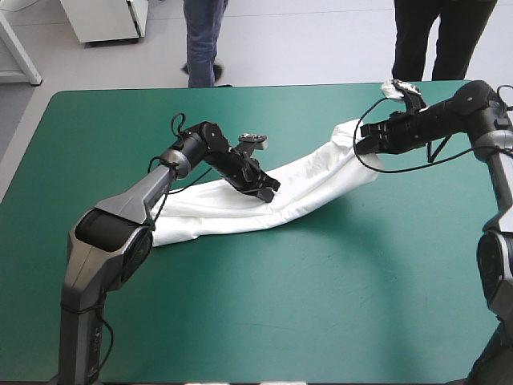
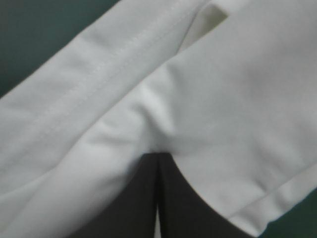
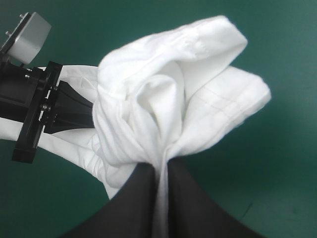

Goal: Fold the cloth

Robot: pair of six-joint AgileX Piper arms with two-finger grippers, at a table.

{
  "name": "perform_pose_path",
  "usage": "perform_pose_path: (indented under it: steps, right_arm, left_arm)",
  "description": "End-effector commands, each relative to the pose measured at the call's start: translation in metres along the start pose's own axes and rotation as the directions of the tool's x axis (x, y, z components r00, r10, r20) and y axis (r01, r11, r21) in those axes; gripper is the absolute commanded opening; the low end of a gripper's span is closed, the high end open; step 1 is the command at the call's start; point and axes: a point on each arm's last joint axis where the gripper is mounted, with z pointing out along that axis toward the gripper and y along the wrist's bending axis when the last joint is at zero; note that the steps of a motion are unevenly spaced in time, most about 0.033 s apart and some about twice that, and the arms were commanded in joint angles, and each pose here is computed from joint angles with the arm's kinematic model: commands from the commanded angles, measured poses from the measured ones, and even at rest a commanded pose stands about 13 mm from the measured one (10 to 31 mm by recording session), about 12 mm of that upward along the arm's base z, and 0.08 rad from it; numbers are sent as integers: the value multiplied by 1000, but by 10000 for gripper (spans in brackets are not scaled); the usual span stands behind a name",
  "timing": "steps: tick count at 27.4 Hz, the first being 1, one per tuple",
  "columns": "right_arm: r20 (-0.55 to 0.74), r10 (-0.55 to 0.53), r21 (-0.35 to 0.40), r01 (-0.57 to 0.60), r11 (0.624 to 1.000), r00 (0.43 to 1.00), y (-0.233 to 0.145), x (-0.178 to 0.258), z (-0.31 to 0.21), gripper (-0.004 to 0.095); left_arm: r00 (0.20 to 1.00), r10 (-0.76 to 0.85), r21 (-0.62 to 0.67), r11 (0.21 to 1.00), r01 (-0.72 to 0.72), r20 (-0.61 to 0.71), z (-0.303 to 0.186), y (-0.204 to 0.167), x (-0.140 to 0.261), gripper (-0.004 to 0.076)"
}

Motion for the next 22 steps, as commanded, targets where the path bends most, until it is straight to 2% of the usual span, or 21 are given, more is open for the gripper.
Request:
perform_pose_path:
  steps: [1, 7, 15, 19, 22]
  right_arm:
    - [111, -39, -33, 43, 998, 993, 25, -9, -29, -13]
    - [111, -39, -33, 43, 998, 993, 25, -9, -29, -13]
    - [116, -65, -40, 70, 997, 991, 37, -9, -31, -13]
    - [130, -123, -58, 131, 990, 984, 59, -15, -30, -13]
    - [142, -222, -108, 238, 965, 965, 107, -19, -19, -12]
  left_arm:
    - [998, 50, 6, 999, -50, -39, -7, -18, 2, -9]
    - [990, 129, -8, 992, -129, 50, -47, -42, -14, -9]
    - [952, 226, -137, 970, -201, 205, -132, -71, -29, -9]
    - [936, 233, -213, 961, -179, 263, -178, -75, -20, -9]
    - [895, 251, -290, 946, -145, 369, -241, -82, 0, -9]
